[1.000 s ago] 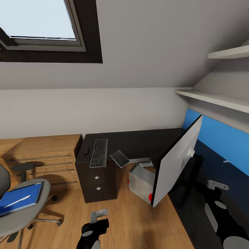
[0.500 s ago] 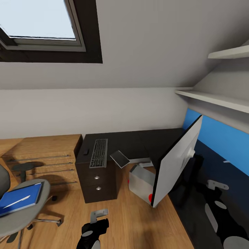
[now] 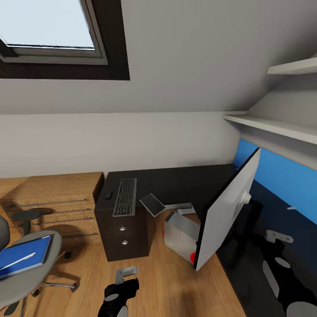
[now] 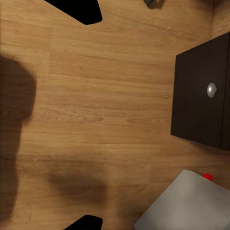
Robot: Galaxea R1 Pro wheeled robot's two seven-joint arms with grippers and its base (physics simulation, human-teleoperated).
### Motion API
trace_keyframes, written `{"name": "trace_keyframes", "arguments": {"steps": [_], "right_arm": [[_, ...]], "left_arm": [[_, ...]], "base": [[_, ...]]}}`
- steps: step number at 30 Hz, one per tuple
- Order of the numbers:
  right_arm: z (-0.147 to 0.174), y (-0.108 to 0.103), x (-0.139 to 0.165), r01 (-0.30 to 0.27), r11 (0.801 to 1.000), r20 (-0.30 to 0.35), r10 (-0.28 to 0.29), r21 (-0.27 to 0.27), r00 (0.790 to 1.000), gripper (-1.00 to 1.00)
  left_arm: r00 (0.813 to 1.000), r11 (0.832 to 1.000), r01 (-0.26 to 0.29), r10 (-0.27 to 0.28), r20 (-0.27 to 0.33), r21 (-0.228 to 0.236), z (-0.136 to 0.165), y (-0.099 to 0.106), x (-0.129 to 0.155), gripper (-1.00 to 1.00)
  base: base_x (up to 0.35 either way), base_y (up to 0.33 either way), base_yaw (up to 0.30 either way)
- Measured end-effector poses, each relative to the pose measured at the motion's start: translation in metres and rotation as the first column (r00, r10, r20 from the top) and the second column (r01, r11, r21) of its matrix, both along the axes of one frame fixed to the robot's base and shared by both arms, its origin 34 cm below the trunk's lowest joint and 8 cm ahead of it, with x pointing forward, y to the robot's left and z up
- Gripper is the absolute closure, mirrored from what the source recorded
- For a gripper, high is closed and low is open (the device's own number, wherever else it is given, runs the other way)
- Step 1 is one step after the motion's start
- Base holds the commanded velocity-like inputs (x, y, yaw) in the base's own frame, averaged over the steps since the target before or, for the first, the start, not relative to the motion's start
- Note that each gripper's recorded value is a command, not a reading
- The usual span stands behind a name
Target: In the bedroom, organize the workspace by keeping the computer under the desk, ensuring the monitor is on the desk, placing the keyboard on the desk next to the monitor, placing the mouse on the desk next to the keyboard, moving the folder from the swivel chair onto the desk next to the mouse, stacking the notebook on top of the folder with the pen on top of the notebook, and positioning the swivel chair next to the desk.
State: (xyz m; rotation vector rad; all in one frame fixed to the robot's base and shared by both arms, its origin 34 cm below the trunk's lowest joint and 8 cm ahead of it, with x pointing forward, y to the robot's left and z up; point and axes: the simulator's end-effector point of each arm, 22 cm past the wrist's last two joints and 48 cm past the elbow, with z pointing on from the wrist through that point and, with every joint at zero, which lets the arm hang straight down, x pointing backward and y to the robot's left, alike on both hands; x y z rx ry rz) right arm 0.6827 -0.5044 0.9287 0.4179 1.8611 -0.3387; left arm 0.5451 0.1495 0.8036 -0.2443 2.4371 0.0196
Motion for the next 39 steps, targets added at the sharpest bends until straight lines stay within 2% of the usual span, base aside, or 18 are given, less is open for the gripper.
{"name": "trace_keyframes", "arguments": {"steps": [4, 10, 19, 26, 32, 39], "right_arm": [[-0.004, -0.001, -0.003, -0.002, 1.000, 0.007, 0.002, -0.014, 1.000, -1.00], [-0.012, -0.002, -0.007, -0.023, 0.998, -0.005, 0.023, -0.062, 1.000, -1.00], [-0.009, -0.002, -0.006, -0.035, 0.995, 0.008, 0.036, -0.091, 0.999, -1.00], [-0.008, -0.002, -0.006, -0.035, 0.995, 0.018, 0.037, -0.097, 0.999, -1.00], [-0.026, -0.007, -0.012, -0.030, 0.996, -0.018, 0.029, -0.087, 0.999, -1.00], [-0.029, -0.010, -0.006, -0.025, 0.997, -0.028, 0.023, -0.075, 0.999, -1.00]], "left_arm": [[1.000, 1.000, 0.000, 0.000, 0.000, 0.000, 0.000, 0.000, 0.000, -1.00], [1.000, 1.000, 0.000, 0.000, 0.001, 0.000, 0.000, -0.001, 0.000, -1.00], [1.000, 1.000, -0.001, 0.001, 0.001, -0.001, 0.000, -0.001, 0.000, -1.00], [1.000, 1.000, 0.000, 0.000, 0.000, -0.001, 0.000, -0.001, 0.000, -1.00], [1.000, 1.000, -0.001, 0.001, 0.001, -0.002, 0.000, -0.001, 0.000, -1.00], [1.000, 1.000, -0.010, 0.010, 0.018, -0.006, 0.002, -0.001, 0.002, -1.00]], "base": [[0.004, 0.000, 0.000], [0.001, 0.000, 0.000], [0.000, 0.000, 0.000], [0.000, 0.000, 0.000], [0.000, 0.000, 0.000], [0.000, 0.000, 0.000]]}}
